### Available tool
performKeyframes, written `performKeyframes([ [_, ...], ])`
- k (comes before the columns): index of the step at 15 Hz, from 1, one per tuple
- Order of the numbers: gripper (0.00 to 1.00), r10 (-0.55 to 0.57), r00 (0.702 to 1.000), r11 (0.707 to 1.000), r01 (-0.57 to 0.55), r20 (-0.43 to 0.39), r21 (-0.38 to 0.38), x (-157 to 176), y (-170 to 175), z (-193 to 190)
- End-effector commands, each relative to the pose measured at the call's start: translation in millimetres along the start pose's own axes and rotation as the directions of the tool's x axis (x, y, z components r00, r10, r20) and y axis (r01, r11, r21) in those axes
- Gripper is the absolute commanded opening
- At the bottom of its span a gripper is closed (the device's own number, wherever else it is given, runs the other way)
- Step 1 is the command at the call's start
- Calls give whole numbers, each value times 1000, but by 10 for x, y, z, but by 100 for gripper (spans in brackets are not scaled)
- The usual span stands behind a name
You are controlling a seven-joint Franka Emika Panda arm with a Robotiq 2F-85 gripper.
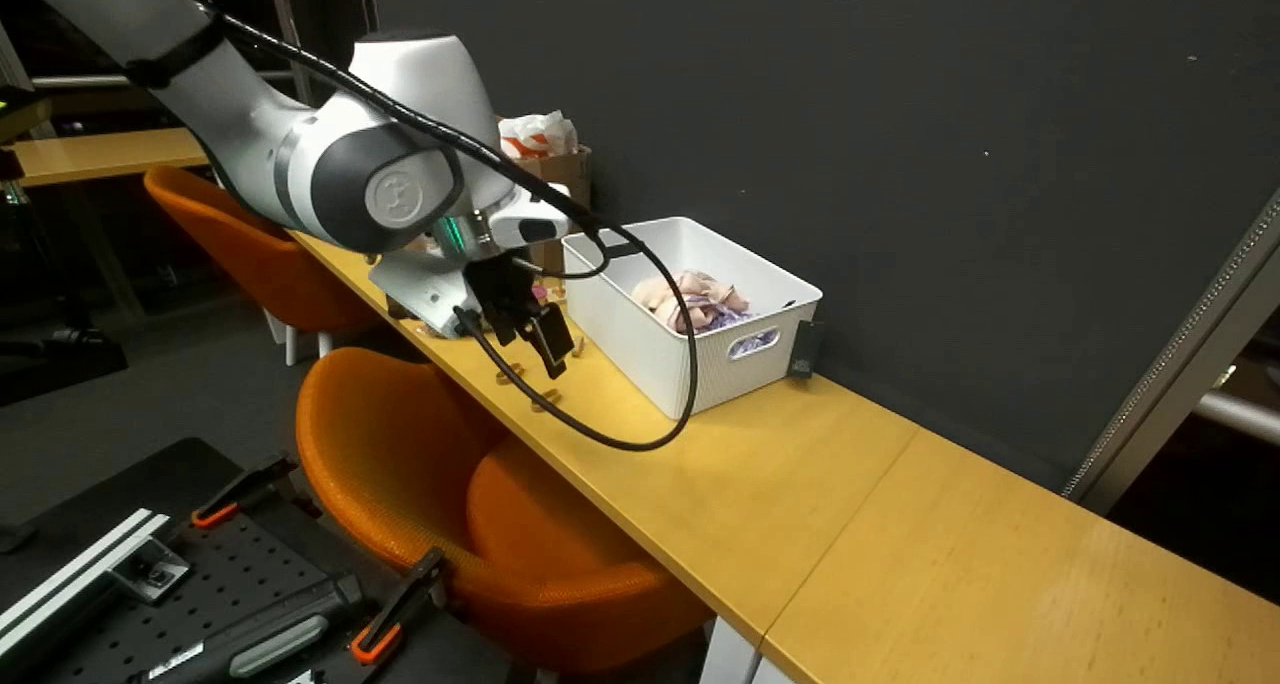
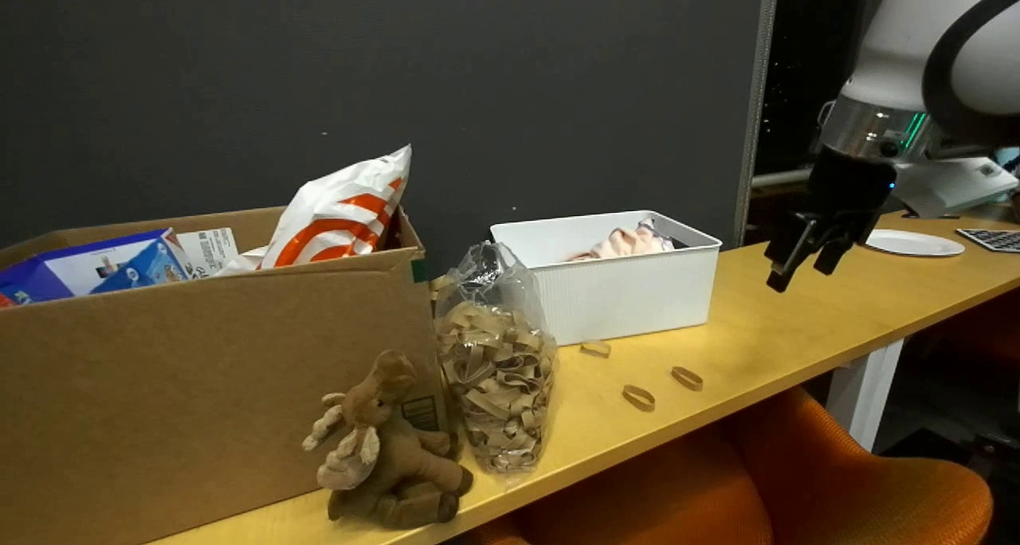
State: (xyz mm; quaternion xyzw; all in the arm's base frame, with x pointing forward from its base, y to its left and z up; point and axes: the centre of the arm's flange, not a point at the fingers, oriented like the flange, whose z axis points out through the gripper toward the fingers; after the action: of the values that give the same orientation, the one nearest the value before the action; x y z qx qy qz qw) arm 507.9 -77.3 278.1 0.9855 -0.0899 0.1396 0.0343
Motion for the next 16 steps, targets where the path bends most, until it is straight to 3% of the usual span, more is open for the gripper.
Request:
performKeyframes([
  [1, 100, -34, 999, 999, 33, 41, 26, 69, 79, 366],
  [8, 100, -93, 995, 995, 91, 43, 32, 401, 38, 772],
  [16, 100, -113, 994, 993, 113, 7, 38, 635, -345, 1339],
])
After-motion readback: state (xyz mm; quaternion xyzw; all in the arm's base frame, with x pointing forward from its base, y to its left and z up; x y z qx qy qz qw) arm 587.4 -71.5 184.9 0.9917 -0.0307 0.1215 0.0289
